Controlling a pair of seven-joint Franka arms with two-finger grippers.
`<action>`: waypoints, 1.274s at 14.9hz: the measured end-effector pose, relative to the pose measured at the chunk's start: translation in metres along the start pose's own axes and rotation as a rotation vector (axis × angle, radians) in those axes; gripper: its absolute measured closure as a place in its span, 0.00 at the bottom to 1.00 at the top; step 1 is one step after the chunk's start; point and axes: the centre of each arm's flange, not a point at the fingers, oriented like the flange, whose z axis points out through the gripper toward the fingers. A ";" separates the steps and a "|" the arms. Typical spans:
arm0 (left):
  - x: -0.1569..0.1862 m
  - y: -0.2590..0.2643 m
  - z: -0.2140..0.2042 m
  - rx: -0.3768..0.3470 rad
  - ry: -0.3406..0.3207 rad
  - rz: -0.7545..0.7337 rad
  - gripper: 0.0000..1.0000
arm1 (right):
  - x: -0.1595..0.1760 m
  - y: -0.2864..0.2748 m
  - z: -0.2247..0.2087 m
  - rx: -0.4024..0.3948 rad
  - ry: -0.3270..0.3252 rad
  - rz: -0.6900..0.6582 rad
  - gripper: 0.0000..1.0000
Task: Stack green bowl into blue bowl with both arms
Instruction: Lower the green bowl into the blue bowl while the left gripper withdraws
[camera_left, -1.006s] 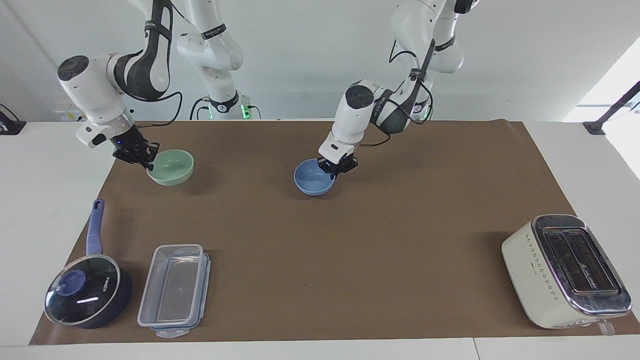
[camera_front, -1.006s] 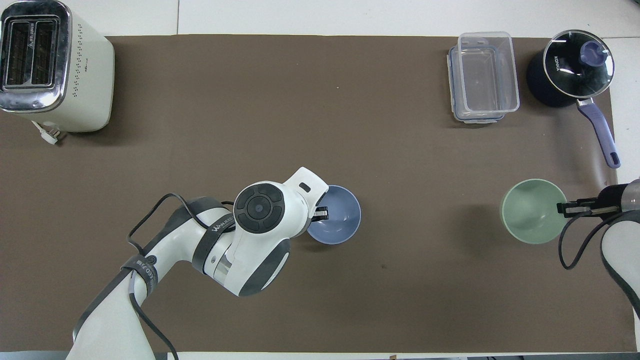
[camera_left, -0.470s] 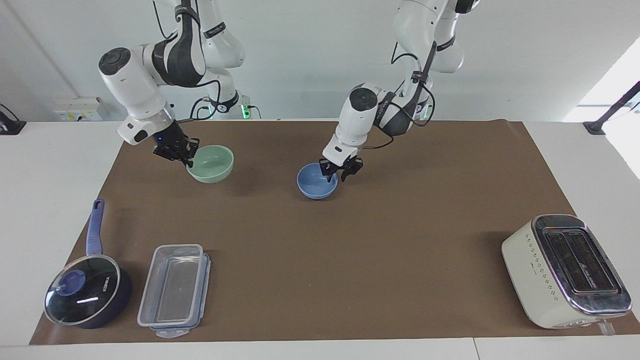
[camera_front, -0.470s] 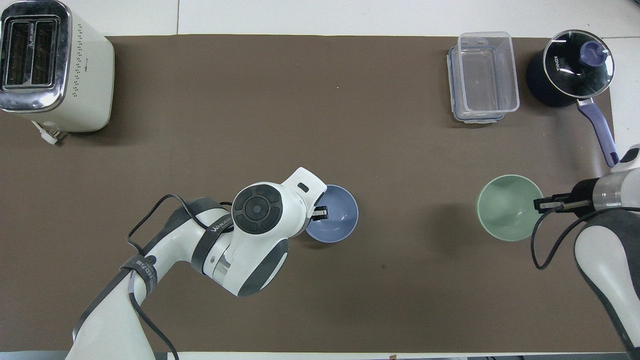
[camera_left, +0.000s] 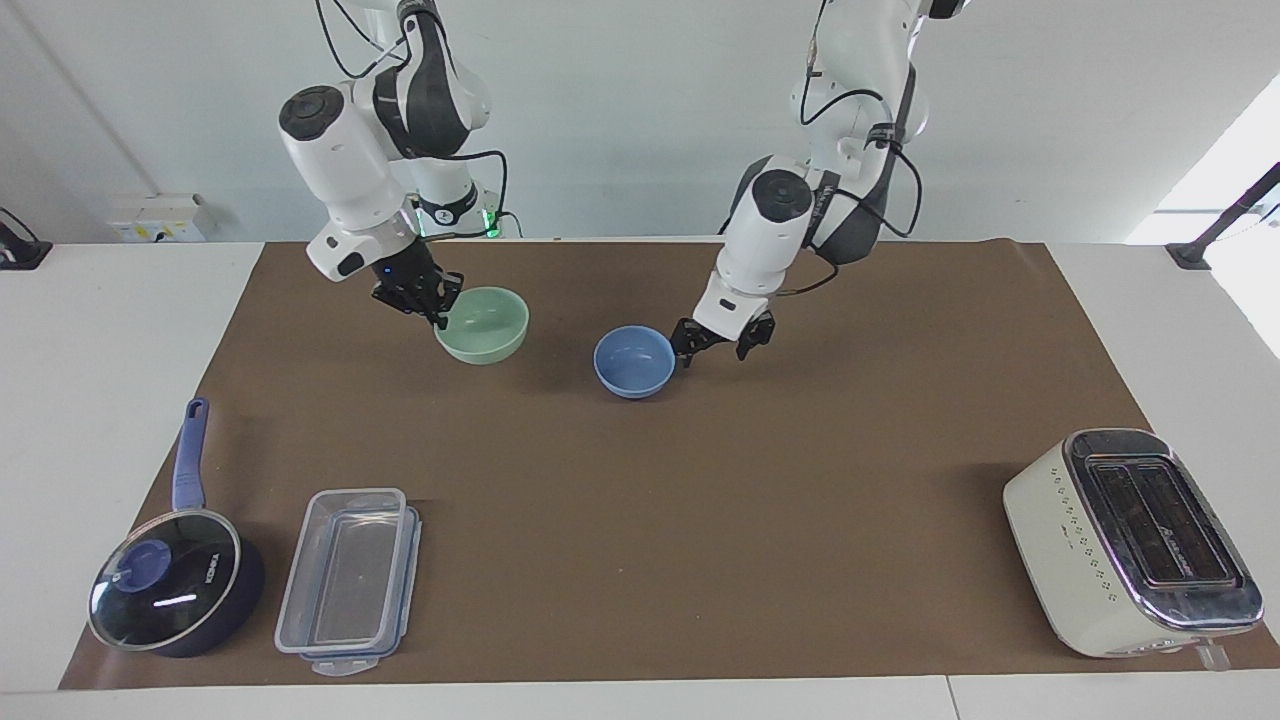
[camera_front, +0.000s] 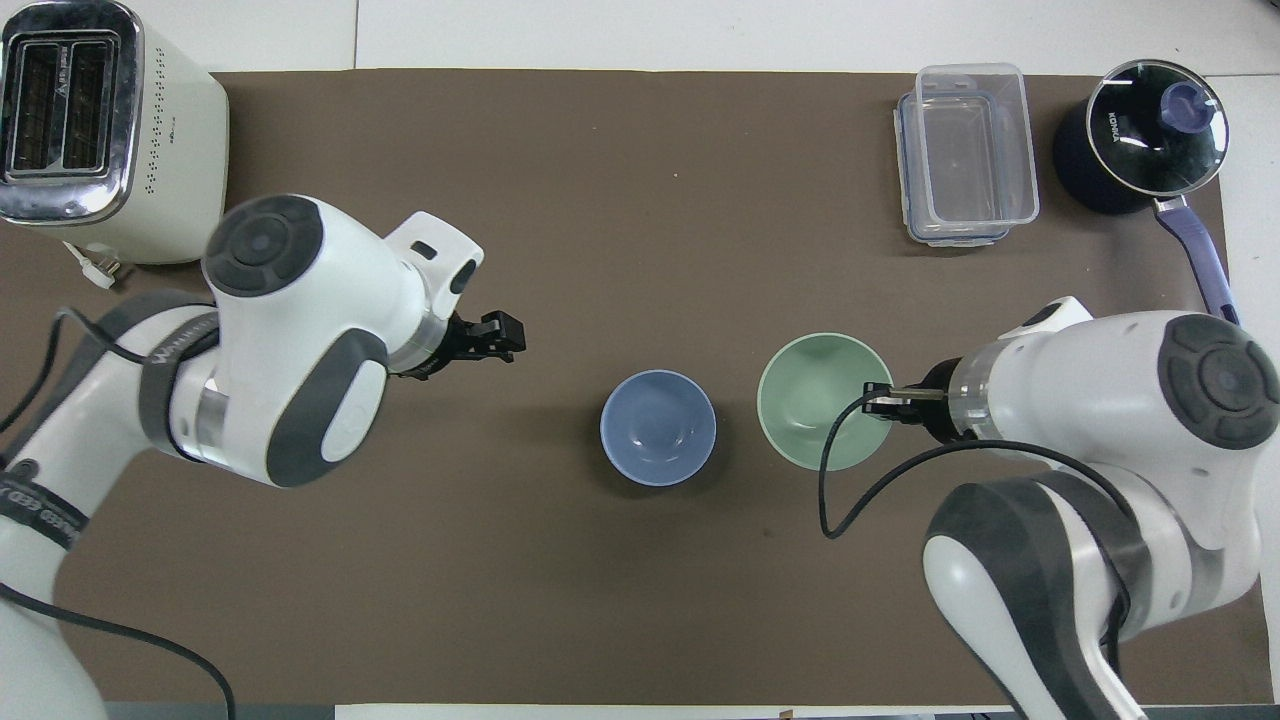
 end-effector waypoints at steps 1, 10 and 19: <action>0.011 -0.024 -0.010 0.011 -0.015 0.022 0.00 | -0.004 -0.022 0.004 0.001 -0.008 0.024 0.96; 0.035 -0.146 -0.120 0.108 -0.088 0.204 0.00 | -0.020 -0.116 0.057 -0.024 -0.069 0.093 0.96; -0.012 -0.157 -0.191 0.125 -0.061 0.263 0.00 | -0.025 -0.111 0.089 -0.012 -0.040 0.095 0.96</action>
